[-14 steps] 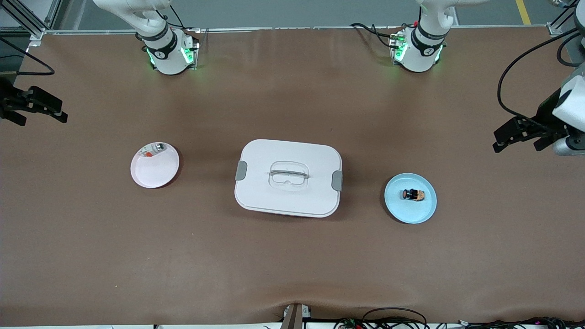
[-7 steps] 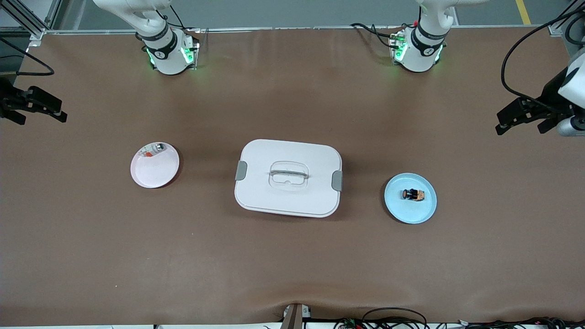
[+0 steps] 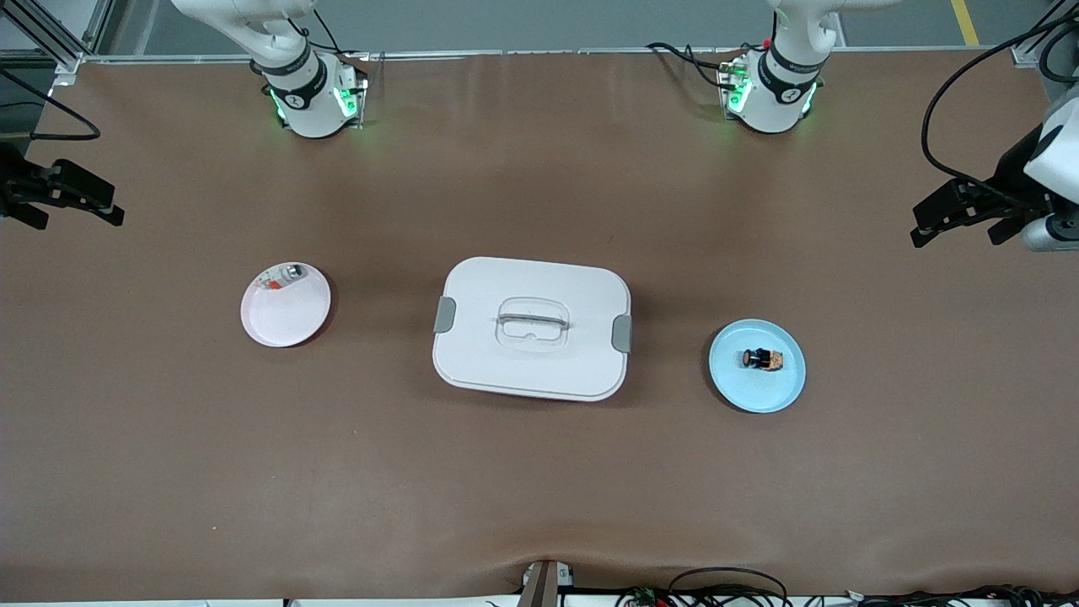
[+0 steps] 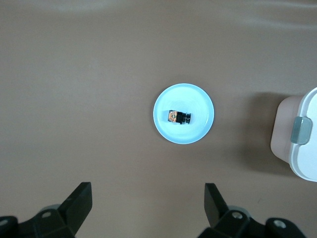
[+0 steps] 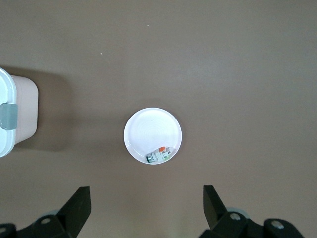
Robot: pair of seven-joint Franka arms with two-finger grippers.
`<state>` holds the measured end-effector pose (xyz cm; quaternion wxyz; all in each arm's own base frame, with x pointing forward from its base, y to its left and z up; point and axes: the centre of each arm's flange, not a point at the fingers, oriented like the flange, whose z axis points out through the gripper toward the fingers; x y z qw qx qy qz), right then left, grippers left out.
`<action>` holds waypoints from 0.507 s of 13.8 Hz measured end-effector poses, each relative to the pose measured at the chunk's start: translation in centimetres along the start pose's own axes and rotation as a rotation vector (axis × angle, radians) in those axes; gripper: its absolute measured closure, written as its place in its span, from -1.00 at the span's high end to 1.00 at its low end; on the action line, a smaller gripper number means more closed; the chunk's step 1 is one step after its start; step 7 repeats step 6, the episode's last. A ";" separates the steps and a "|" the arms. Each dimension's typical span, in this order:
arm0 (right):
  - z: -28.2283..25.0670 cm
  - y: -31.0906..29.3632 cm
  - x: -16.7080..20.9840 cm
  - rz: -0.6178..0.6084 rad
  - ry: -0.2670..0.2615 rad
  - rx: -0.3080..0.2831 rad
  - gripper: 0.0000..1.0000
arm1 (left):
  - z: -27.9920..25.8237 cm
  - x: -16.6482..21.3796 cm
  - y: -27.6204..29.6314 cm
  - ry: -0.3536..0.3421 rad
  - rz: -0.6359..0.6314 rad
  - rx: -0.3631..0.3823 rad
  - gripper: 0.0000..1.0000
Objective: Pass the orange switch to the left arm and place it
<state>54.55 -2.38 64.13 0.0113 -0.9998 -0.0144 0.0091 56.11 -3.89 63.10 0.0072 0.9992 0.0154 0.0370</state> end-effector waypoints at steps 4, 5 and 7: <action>0.0 0.0 0.0 0.002 -0.001 0.000 1.00 | 0.1 0.0 0.0 -0.002 0.001 0.000 1.00; 0.0 0.0 0.0 0.003 -0.001 0.000 1.00 | 0.1 0.0 0.0 -0.002 0.001 0.000 1.00; 0.0 0.0 0.0 0.004 -0.002 0.000 1.00 | 0.1 0.0 0.0 -0.002 0.001 0.000 1.00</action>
